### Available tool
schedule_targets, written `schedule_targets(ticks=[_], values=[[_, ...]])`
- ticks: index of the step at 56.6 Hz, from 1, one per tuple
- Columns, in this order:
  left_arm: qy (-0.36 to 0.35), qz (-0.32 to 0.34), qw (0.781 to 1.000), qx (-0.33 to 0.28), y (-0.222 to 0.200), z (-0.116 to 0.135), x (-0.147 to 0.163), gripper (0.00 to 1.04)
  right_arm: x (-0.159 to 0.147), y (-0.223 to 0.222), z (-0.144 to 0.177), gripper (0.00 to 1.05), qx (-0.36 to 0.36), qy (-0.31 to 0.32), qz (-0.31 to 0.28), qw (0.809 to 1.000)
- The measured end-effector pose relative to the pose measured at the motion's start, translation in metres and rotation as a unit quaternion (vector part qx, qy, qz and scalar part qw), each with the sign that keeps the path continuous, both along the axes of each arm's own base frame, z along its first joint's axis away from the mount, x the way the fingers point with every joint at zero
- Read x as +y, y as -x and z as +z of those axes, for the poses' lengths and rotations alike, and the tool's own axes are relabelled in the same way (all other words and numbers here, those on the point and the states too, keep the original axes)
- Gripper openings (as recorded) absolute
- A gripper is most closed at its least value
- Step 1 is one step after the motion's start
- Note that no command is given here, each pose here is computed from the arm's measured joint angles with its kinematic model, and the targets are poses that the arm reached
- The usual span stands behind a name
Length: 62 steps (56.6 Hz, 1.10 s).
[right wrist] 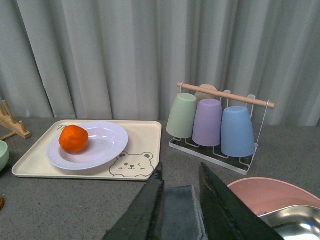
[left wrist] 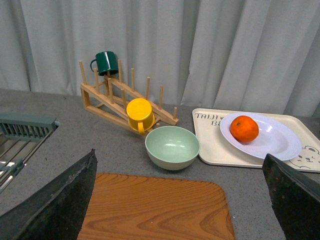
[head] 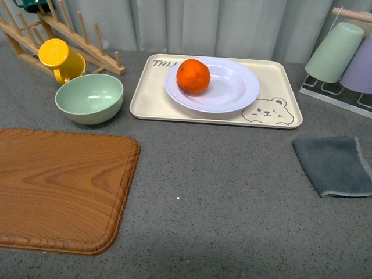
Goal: Place orange and plate with both arms
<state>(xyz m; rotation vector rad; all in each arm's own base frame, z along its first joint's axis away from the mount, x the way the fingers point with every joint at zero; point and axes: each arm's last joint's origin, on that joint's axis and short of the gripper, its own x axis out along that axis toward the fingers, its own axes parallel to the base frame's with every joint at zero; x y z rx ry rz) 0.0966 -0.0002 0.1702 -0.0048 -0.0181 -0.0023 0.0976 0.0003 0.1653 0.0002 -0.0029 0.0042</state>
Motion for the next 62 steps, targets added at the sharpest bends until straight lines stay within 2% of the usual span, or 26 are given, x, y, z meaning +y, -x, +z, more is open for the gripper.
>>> schedule_targets(ticks=[23, 62], values=[[0.000, 0.000, 1.000, 0.000, 0.0000, 0.0000, 0.0000, 0.98, 0.0000, 0.0000, 0.0001, 0.97, 0.000, 0.000, 0.000, 1.000], [0.000, 0.000, 1.000, 0.000, 0.0000, 0.0000, 0.0000, 0.98, 0.0000, 0.0000, 0.0001, 0.96, 0.000, 0.000, 0.000, 1.000]])
